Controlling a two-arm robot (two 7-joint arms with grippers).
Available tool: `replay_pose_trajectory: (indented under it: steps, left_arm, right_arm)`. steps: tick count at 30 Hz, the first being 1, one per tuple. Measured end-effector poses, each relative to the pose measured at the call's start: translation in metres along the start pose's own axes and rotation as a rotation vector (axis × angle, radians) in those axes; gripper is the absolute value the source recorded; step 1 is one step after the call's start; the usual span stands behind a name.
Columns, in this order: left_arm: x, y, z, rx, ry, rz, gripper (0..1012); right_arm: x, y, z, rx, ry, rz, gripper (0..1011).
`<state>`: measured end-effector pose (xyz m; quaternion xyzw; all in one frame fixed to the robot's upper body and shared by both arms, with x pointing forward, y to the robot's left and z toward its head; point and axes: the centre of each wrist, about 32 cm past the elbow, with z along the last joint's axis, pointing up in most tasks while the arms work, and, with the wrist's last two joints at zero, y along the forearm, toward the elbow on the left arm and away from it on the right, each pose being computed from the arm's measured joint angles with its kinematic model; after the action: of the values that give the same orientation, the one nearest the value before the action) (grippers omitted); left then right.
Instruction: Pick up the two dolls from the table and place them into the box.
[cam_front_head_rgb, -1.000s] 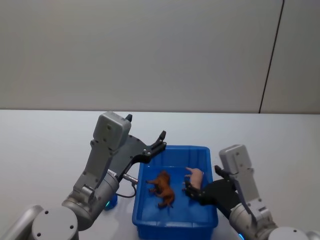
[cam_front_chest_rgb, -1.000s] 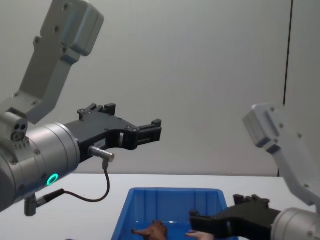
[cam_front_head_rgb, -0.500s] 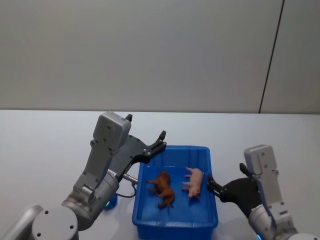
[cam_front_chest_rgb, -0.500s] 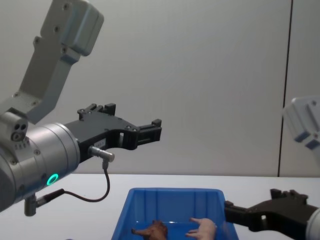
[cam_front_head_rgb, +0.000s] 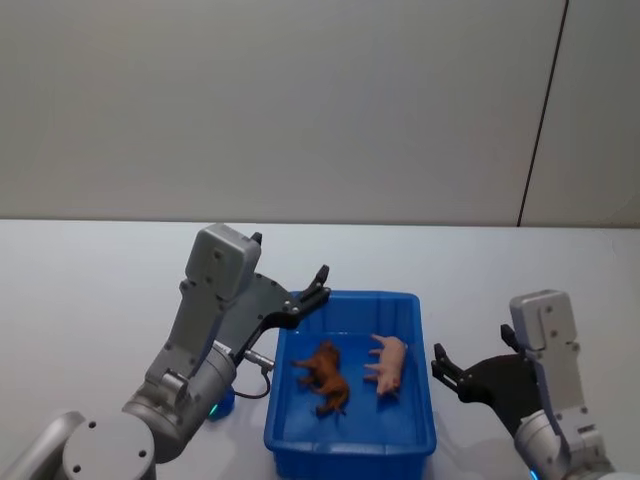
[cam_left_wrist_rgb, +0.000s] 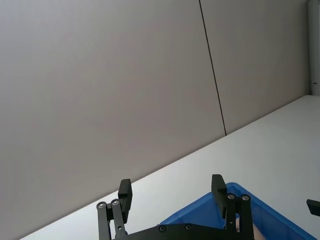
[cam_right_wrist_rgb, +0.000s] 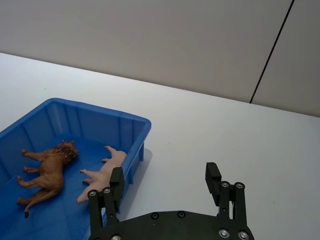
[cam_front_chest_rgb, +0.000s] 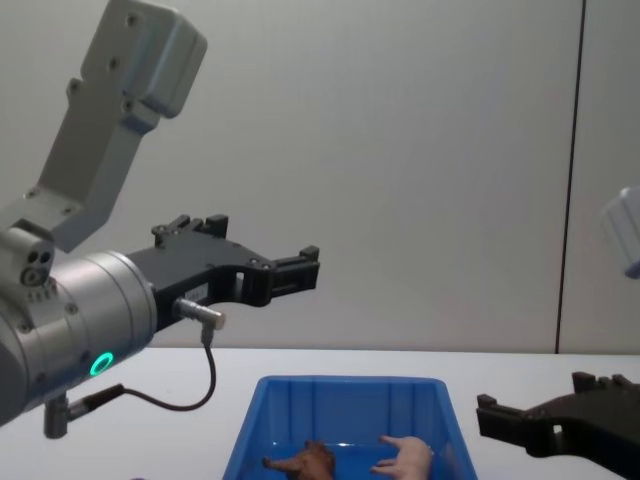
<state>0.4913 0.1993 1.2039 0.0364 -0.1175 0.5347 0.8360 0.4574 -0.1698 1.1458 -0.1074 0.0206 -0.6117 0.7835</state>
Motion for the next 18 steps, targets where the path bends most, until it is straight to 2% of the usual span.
replay_pose_trajectory:
  steps: [7, 16, 18]
  left_arm:
    - [0.0014, 0.0027, -0.0007, 0.041, 0.024, 0.023, 1001]
    - [0.0063, 0.0124, -0.0096, 0.130, 0.091, 0.082, 1001]
    - [0.0067, 0.0132, -0.0103, 0.134, 0.094, 0.085, 1001]
  right_arm:
    - [0.001, -0.002, 0.000, 0.002, 0.001, -0.010, 1001]
    - [0.002, -0.003, 0.000, 0.004, 0.000, -0.017, 1001]
    - [0.002, -0.003, 0.000, 0.004, 0.001, -0.018, 1001]
